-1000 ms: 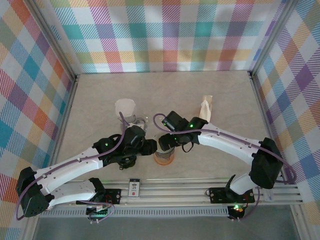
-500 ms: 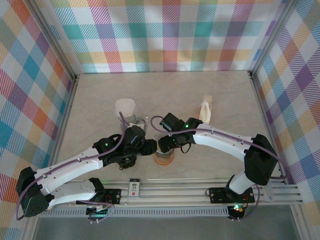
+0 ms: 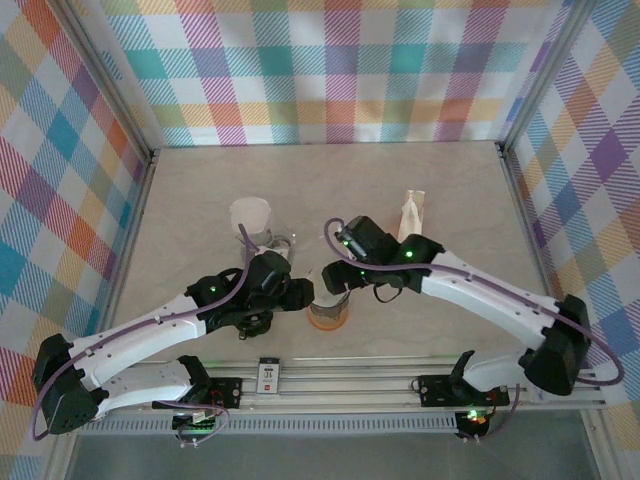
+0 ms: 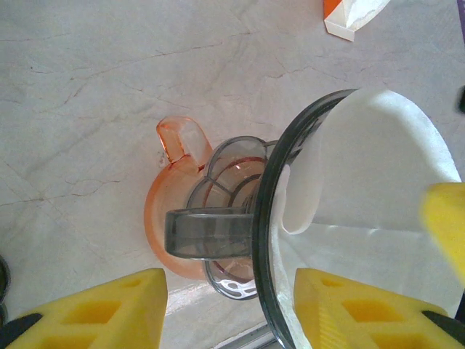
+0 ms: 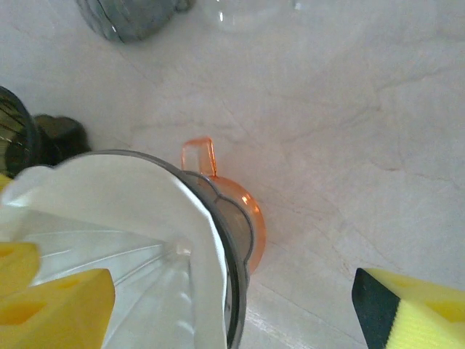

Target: Place the coffee filter in the dripper

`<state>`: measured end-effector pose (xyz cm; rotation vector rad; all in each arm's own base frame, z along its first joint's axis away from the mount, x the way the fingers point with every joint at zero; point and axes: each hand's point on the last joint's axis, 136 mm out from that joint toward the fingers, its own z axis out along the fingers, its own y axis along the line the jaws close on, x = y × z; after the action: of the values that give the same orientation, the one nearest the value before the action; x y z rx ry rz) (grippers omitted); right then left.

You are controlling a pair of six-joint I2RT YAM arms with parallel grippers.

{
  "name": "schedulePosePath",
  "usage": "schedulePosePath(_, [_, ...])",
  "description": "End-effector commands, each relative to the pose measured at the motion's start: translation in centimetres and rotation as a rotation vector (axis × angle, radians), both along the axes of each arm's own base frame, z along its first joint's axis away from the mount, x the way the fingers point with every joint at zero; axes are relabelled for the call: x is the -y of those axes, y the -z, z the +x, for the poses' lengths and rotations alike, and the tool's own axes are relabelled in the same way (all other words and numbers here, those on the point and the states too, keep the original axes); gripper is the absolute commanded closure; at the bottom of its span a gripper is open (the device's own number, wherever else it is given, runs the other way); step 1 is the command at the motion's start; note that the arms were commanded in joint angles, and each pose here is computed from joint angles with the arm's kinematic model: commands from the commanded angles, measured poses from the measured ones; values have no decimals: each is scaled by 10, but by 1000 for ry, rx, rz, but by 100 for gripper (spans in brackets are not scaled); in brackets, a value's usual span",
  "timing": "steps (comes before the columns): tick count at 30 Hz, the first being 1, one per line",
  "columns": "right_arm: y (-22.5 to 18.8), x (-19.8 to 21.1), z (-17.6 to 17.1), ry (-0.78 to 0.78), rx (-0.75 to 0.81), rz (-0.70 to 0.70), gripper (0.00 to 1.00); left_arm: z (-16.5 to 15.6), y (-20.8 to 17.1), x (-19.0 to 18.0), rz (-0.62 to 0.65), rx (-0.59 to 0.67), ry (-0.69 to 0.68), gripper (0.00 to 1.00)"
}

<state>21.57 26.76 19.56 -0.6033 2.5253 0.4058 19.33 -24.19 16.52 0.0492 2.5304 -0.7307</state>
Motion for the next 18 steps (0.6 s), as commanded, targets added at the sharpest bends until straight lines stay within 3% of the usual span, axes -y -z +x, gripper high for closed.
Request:
schedulePosePath(1, [-15,9,2,26,53,19,14,4,0,-3,6,0,-20,49])
schedulePosePath(8, [-13,19,0,56,64,24,14,5,-7,-3,-11,17,-23,39])
schedulePosePath(13, [-15,21,-1,68,74,35,14,5,-18,-4,-51,48,-25,26])
schedulePosePath(18, [-21,24,-1,76,92,53,13,5,-36,-7,-103,94,-34,24])
